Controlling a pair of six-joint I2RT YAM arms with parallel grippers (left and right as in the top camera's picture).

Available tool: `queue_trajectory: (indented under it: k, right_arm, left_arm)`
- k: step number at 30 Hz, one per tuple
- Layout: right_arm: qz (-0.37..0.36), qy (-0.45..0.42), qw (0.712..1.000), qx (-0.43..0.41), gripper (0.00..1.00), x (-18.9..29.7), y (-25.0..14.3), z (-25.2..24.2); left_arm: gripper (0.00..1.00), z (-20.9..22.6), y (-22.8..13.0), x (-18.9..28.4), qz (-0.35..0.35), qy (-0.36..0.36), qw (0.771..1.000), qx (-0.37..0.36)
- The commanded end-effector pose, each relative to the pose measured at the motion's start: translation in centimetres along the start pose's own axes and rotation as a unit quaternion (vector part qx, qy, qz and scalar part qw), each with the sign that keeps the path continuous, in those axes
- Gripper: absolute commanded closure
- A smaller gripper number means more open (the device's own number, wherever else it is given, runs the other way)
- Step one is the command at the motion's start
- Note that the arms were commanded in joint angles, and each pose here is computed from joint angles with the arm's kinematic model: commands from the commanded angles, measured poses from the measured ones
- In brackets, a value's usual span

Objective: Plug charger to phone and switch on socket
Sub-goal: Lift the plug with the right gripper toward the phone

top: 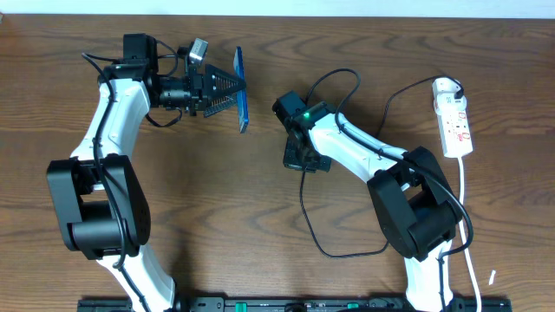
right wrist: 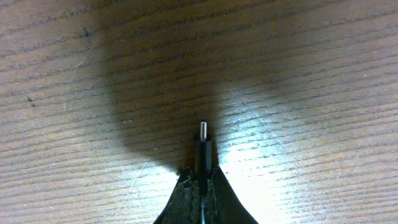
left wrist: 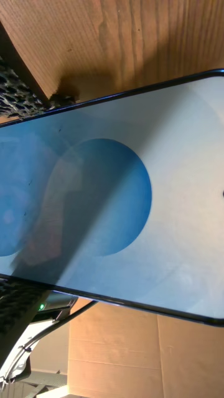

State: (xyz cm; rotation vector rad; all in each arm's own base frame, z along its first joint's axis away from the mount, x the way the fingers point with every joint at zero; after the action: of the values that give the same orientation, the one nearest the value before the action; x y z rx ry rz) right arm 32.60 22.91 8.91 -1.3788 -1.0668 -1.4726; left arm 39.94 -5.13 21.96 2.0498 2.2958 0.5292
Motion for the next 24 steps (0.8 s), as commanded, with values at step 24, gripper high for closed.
queue_trajectory:
  k: [24]
  right_arm:
    - [0.21,0.591,0.746,0.225,0.99,7.4,3.9,-0.1]
  left_arm:
    - [0.92,-1.2,-0.1,0.4,-0.004,-0.023,1.0,-0.021]
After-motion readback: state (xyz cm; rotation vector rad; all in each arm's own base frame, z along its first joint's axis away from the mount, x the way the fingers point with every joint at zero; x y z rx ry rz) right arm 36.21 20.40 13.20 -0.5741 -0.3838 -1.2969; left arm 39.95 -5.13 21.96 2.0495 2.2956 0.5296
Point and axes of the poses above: each gripper's point midway between its finger pads, its own x axis back along the fingers, its own z axis along the line the jaws close on, y = z × x, the point moved 9 cm from there along x, back along the fingers, and after that the axes turned 5 degrees about -x, right-handed, at the moved point
